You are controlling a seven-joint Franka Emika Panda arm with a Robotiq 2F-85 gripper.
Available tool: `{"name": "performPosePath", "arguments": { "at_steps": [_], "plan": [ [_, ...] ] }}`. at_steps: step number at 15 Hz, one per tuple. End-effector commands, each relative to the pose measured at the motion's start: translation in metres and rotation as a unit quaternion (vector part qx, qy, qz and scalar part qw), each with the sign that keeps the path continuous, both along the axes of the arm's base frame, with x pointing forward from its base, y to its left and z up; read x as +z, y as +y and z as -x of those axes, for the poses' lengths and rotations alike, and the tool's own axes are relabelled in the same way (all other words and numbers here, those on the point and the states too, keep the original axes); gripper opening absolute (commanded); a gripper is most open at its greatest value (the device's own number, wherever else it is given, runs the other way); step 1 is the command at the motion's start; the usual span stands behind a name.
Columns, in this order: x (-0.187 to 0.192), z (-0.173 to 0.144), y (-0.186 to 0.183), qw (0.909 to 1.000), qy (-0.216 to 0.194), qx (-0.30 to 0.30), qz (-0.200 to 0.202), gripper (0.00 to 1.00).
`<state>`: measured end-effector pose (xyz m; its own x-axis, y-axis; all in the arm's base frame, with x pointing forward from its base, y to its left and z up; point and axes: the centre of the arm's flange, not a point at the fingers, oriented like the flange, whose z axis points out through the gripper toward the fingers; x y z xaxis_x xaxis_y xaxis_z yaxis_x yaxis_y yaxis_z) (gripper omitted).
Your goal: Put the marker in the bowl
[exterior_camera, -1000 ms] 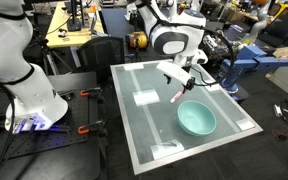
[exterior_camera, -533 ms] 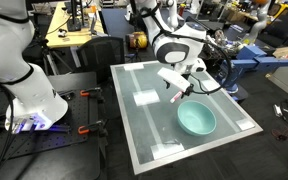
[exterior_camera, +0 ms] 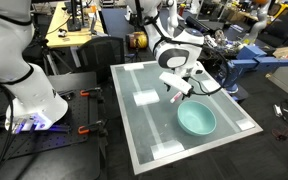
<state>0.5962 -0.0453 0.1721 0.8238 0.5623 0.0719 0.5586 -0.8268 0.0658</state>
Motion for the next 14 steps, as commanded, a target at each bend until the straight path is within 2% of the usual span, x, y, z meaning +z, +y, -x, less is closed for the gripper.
{"name": "performPosePath", "arguments": {
  "at_steps": [1,5,6,7,8,9,14],
  "plan": [
    [-0.007,-0.012,0.004,0.9999,-0.012,0.005,0.005,1.00],
    [-0.012,-0.018,0.010,0.9999,-0.014,0.010,0.001,0.98],
    [-0.013,-0.020,0.012,0.9998,-0.014,0.012,0.000,0.80],
    [-0.013,-0.021,0.014,0.9998,-0.015,0.013,-0.001,0.73],
    [-0.013,-0.023,0.016,0.9998,-0.015,0.014,-0.002,0.71],
    [-0.013,-0.024,0.018,0.9998,-0.015,0.016,-0.003,0.65],
    [-0.014,-0.029,0.023,0.9997,-0.017,0.019,-0.007,0.25]
  ]
}}
